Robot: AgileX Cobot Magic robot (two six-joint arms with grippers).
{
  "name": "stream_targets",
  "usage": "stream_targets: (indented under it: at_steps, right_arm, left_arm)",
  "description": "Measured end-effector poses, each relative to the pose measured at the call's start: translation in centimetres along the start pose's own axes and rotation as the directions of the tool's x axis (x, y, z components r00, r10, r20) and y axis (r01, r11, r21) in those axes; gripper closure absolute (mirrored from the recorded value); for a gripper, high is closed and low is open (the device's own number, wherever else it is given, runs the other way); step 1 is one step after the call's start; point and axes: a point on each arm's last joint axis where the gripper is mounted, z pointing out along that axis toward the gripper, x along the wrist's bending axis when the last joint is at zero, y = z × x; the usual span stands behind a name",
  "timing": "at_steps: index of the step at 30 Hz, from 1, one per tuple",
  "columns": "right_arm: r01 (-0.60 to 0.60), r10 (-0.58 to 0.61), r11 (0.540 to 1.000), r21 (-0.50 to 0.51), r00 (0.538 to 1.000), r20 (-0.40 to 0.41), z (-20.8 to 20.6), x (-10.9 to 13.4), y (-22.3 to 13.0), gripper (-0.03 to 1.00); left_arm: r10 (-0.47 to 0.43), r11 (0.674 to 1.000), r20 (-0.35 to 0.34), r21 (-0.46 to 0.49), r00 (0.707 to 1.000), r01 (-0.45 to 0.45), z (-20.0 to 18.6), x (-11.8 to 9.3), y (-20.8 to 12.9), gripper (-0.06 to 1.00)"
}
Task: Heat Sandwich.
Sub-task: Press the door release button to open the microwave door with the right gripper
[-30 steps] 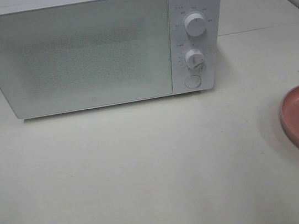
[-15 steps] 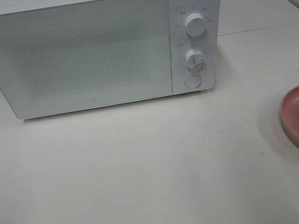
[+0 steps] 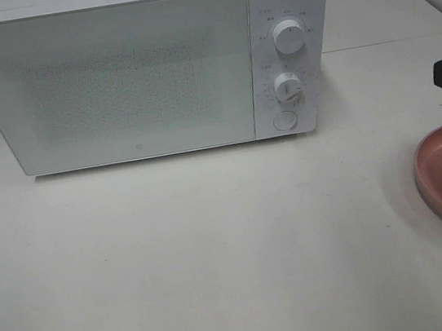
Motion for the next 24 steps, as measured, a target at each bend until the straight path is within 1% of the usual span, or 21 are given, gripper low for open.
stream_targets:
  at_steps: [9, 13, 14, 17, 19, 23, 24]
  right_arm:
    - [0.002, -0.003, 0.999, -0.051, 1.0, -0.018, 2.5, 0.2, 0.2, 0.21]
    - [-0.003, 0.001, 0.997, -0.078, 1.0, -0.029, 3.0, 0.3, 0.0, 0.21]
    - [0.004, -0.009, 0.996, -0.094, 0.999, -0.046, 3.2, 0.8, -0.5, 0.21]
    - [0.016, -0.023, 0.994, -0.104, 0.998, -0.062, 3.5, 1.3, -1.0, 0.21]
    - [0.039, -0.049, 0.992, -0.118, 0.996, -0.08, 3.7, 2.2, -1.8, 0.21]
    - [0.037, -0.048, 0.99, -0.136, 0.996, -0.074, 3.9, 2.8, -2.3, 0.21]
    - [0.048, -0.059, 0.987, -0.151, 0.996, -0.066, 4.1, 3.3, -2.4, 0.21]
  left_arm:
    - [0.0, 1.0, 0.0, 0.0, 1.0, 0.0, 0.0, 0.0, 0.0, -0.02]
    - [0.0, 1.0, 0.0, 0.0, 1.0, 0.0, 0.0, 0.0, 0.0, -0.02]
    - [0.0, 1.0, 0.0, 0.0, 1.0, 0.0, 0.0, 0.0, 0.0, -0.02]
    - [0.0, 1.0, 0.0, 0.0, 1.0, 0.0, 0.0, 0.0, 0.0, -0.02]
    - [0.0, 1.0, 0.0, 0.0, 1.0, 0.0, 0.0, 0.0, 0.0, -0.02]
    - [0.0, 1.0, 0.0, 0.0, 1.0, 0.0, 0.0, 0.0, 0.0, -0.02]
    - [0.0, 1.0, 0.0, 0.0, 1.0, 0.0, 0.0, 0.0, 0.0, -0.02]
